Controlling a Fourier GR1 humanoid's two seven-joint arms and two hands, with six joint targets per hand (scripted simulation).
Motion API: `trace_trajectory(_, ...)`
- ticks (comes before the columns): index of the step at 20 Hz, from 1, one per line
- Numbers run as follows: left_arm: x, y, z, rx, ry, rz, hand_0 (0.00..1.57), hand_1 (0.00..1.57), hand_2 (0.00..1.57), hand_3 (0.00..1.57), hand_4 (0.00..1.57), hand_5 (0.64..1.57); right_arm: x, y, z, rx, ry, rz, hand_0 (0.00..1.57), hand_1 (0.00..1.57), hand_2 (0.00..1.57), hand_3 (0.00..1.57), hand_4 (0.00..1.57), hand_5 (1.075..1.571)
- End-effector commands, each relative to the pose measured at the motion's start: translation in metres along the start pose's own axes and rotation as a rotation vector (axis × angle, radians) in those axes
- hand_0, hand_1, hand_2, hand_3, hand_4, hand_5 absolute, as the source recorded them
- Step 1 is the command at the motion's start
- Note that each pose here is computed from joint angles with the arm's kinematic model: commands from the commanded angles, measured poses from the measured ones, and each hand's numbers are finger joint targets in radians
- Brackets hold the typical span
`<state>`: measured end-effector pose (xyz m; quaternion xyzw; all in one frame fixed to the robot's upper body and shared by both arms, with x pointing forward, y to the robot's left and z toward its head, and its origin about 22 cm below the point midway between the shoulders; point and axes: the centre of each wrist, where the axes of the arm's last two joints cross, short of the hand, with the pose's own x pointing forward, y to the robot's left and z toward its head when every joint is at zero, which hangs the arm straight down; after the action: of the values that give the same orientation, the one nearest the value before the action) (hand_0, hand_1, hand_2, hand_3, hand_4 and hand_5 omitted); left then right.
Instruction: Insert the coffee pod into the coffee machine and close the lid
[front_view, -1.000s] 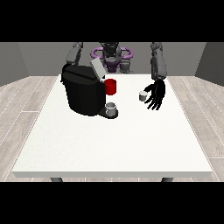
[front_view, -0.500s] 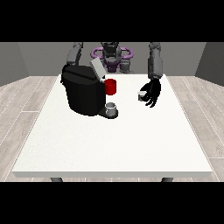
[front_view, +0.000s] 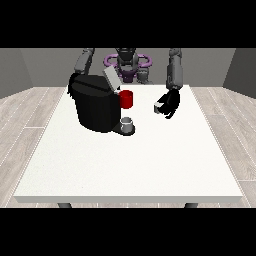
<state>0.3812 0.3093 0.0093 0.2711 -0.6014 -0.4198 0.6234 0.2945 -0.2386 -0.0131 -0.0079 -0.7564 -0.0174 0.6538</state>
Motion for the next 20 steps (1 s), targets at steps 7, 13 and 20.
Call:
trace_trajectory(7,0.029,-0.01,-0.016,-0.074,-0.061,0.11,1.46,1.46,1.44,1.35,0.57,1.571,-0.013,-0.01,-0.002,-0.051,0.11,0.017,0.0,0.0,0.0,0.0,0.28,1.571)
trace_trajectory(13,0.056,-0.02,-0.024,-0.131,-0.085,0.107,1.42,1.42,1.39,1.29,0.6,1.571,-0.039,-0.012,0.02,-0.048,0.161,0.042,0.0,0.0,0.0,0.0,0.27,1.571)
trace_trajectory(20,0.099,0.026,-0.044,-0.105,-0.145,0.18,1.38,1.38,1.42,1.37,0.59,1.571,-0.036,-0.027,0.004,-0.065,0.12,0.044,0.0,0.0,0.0,0.0,0.31,1.571)
